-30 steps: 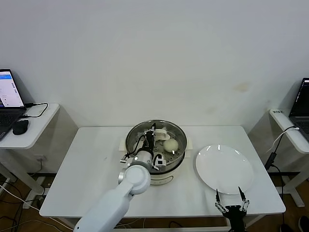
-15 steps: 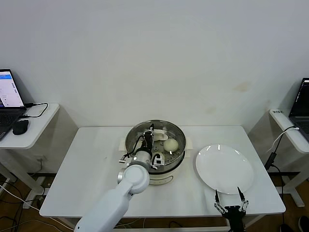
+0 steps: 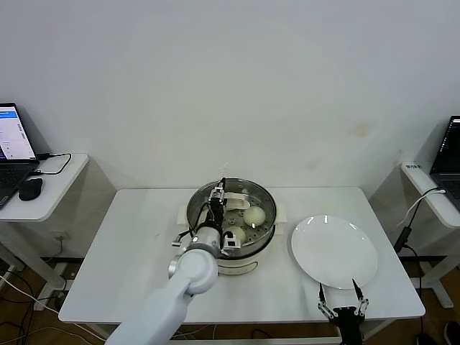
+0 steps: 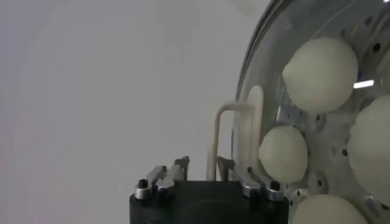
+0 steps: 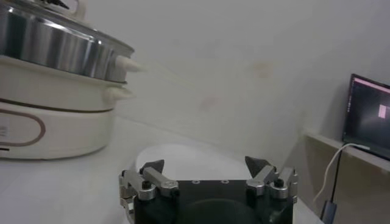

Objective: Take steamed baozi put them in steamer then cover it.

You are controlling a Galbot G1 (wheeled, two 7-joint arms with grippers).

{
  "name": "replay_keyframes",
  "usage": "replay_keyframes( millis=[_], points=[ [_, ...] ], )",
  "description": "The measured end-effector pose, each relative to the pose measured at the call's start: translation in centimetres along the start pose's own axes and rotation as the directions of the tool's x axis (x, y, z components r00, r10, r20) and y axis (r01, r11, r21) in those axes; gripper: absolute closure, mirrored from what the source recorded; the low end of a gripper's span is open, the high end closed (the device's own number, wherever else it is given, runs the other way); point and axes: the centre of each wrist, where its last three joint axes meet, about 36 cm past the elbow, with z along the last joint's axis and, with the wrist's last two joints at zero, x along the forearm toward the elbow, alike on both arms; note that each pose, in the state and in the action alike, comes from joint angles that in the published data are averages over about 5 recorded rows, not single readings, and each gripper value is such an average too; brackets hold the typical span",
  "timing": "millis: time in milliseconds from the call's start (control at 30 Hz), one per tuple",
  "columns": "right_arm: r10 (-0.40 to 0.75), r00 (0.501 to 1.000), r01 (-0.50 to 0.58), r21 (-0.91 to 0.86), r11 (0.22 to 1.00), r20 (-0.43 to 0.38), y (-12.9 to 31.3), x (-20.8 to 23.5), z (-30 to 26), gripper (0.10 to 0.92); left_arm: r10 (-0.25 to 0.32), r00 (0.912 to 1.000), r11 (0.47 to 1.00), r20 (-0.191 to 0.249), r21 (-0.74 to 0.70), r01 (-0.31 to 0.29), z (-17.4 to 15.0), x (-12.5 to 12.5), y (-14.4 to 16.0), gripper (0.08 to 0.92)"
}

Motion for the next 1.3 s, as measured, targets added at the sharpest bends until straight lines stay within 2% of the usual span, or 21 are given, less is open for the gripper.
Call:
replay_keyframes(
  millis=[300, 467, 567, 667, 800, 933, 1033, 1167, 1300],
  points=[
    [-0.002, 1.000, 0.002, 0.003, 1.000, -0.003, 0.0, 0.2, 0.0, 0.200, -0.018, 0.9991, 0.993, 0.039, 0.121, 0.013, 1.4, 4.9, 1.0, 0.206],
    [-0.008, 1.000, 0.008, 0.009, 1.000, -0.001, -0.1, 0.4, -0.1, 0.199, -0.027, 0.9977, 0.968, 0.063, 0.250, 0.011, 2.6, 8.7, 2.0, 0.178],
    [-0.013, 1.000, 0.013, 0.012, 1.000, 0.002, -0.2, 0.5, -0.3, 0.200, -0.035, 0.9965, 0.930, 0.076, 0.368, 0.004, 3.5, 11.0, 2.2, 0.177],
    [-0.024, 1.000, 0.024, 0.012, 1.000, 0.006, -0.3, 0.7, -0.5, 0.200, -0.035, 0.9957, 0.856, 0.085, 0.517, -0.014, 5.0, 13.1, 1.6, 0.177],
    [-0.052, 0.999, 0.051, 0.007, 0.999, 0.007, -0.5, 1.3, -1.0, 0.199, -0.053, 0.9964, 0.697, 0.066, 0.717, -0.010, 7.2, 15.6, 0.1, 0.177],
    [-0.092, 0.996, 0.092, 0.000, 0.996, 0.011, -1.0, 2.2, -1.6, 0.199, -0.047, 0.9987, 0.514, -0.017, 0.857, 0.039, 9.2, 18.4, -1.7, 0.177],
    [-0.125, 0.992, 0.125, -0.006, 0.992, 0.011, -1.3, 2.9, -2.1, 0.200, -0.024, 0.9959, 0.401, -0.088, 0.912, 0.090, 10.2, 20.7, -3.2, 0.177],
    [-0.158, 0.987, 0.158, -0.018, 0.987, 0.008, -1.3, 3.6, -2.6, 0.199, 0.015, 0.9862, 0.296, -0.165, 0.943, 0.153, 11.0, 23.5, -5.3, 0.177],
    [-0.182, 0.983, 0.182, -0.029, 0.983, 0.005, -1.0, 4.0, -2.9, 0.199, 0.048, 0.9749, 0.220, -0.218, 0.954, 0.202, 11.4, 25.8, -7.2, 0.177]
  ],
)
